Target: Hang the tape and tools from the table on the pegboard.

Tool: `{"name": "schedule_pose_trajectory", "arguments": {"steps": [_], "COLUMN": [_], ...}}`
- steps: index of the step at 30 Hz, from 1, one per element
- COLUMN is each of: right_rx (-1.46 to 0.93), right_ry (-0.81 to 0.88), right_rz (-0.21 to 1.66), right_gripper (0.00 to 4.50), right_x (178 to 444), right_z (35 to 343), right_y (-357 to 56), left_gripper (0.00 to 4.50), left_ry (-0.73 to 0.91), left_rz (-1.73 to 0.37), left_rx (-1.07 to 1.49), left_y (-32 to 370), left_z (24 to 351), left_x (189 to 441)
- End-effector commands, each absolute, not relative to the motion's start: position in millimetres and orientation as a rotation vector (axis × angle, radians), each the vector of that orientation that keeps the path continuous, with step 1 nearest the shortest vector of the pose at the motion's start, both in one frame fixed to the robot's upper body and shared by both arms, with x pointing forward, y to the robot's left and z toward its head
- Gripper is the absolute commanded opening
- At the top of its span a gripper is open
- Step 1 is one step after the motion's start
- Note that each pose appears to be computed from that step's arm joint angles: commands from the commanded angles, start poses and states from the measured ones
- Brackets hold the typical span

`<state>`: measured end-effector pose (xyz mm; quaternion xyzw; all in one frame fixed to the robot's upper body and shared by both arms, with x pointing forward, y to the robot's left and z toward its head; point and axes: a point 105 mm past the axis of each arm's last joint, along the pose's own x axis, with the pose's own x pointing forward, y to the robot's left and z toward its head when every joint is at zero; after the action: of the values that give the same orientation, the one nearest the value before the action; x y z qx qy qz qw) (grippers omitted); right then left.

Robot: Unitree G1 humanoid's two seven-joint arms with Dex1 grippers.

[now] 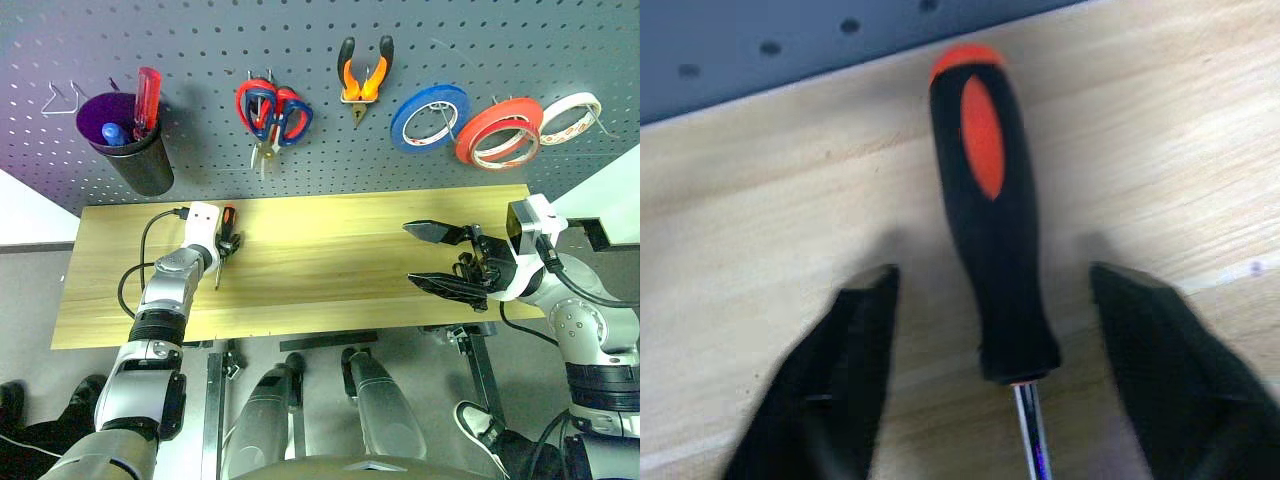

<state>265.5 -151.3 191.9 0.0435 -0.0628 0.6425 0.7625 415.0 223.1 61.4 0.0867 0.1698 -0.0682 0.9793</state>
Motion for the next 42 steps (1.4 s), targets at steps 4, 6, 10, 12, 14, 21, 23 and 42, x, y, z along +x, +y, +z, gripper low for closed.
{"name": "schedule_pose_trajectory", "arguments": {"steps": [4,6,10,12,14,21,23,42], "right_rx": [0.059,0.056,0.057,0.058,0.065,0.112,0.116,0.183], "right_ry": [-0.191,-0.194,-0.202,-0.207,-0.212,-0.235,-0.237,-0.306], "right_rz": [1.386,1.384,1.387,1.387,1.389,1.406,1.409,1.440], "right_gripper": [4.50,4.50,4.50,4.50,4.50,4.50,4.50,4.50], "right_x": [264,266,268,270,272,281,284,299], "right_z": [204,204,205,205,204,195,191,188], "right_y": [-157,-156,-155,-155,-155,-154,-153,-161], "left_gripper": [0.91,0.56,0.56,0.56,0.56,0.56,0.56,0.56], "left_ry": [0.329,0.333,0.340,0.377,0.403,0.421,0.420,0.038], "left_rz": [-0.124,-0.120,-0.112,-0.102,-0.150,-0.223,-0.233,-0.294], "left_rx": [0.132,0.119,0.108,0.102,0.073,0.152,0.171,0.501], "left_y": [226,226,227,229,221,212,211,189], "left_z": [66,66,66,61,58,63,65,130], "left_x": [416,416,414,409,402,362,353,327]}}
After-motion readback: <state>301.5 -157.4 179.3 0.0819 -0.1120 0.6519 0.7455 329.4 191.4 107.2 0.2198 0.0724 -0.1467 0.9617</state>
